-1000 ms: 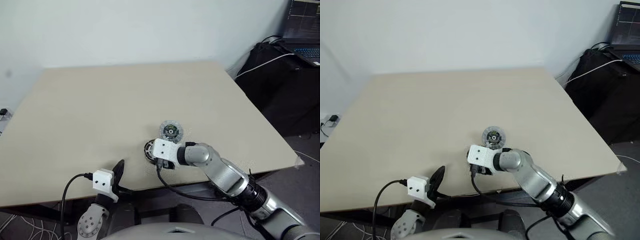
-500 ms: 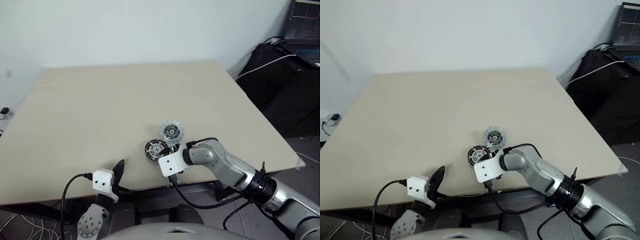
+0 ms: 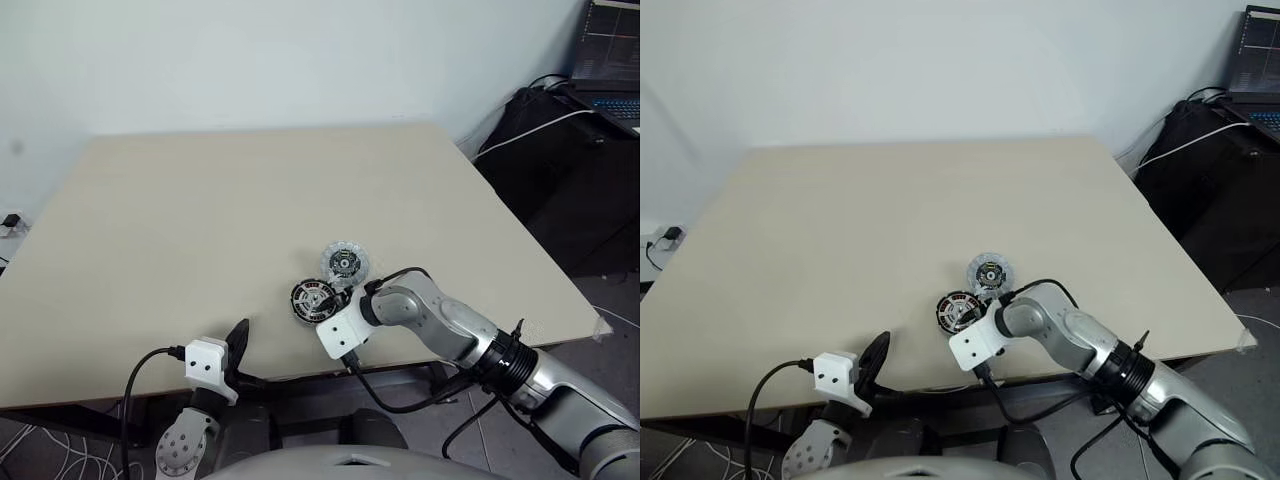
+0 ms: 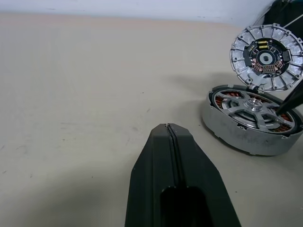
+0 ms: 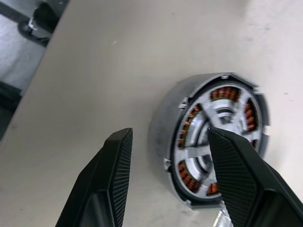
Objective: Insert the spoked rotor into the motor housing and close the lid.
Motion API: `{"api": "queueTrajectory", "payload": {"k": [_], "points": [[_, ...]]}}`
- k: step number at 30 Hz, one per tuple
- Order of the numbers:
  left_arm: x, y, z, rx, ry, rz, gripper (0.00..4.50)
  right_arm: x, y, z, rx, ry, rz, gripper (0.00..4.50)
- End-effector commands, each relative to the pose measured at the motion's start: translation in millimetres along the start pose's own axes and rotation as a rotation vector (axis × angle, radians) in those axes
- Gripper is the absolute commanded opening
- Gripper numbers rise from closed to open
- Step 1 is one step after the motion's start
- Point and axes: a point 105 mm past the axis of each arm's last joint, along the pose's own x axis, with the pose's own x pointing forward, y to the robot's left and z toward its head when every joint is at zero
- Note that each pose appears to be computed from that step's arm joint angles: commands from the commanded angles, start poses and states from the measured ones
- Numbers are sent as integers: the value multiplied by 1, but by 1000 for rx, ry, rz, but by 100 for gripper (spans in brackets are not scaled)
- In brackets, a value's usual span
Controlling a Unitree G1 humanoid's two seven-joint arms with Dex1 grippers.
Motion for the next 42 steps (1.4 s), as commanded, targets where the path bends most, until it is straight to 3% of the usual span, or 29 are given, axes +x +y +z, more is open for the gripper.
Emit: {"api": "queueTrajectory", "payload": {"k": [1, 4, 11, 13, 21, 31, 36, 42], "points": [[3, 0, 14, 9, -58, 4, 0, -6, -13, -3, -32, 12, -21, 269], [2, 0, 14, 8, -57, 7, 0, -5, -11, -5, -30, 16, -3, 269], [0, 1, 9, 6, -49, 14, 0, -2, -10, -12, -18, 32, 6, 49], [0, 1, 8, 5, -47, 15, 0, -3, -11, -13, -13, 35, 0, 16], [1, 2, 3, 5, -41, 10, 0, -13, -20, -11, 56, 2, -64, 9], [2, 5, -4, 1, -34, 2, 0, -37, -5, 23, 324, -182, -5, 9], [5, 2, -4, 2, -40, -7, 0, -37, -9, 27, 555, -221, -66, 9], [4, 2, -2, 5, -44, -10, 0, -31, -19, 12, 866, -160, -193, 9]]}}
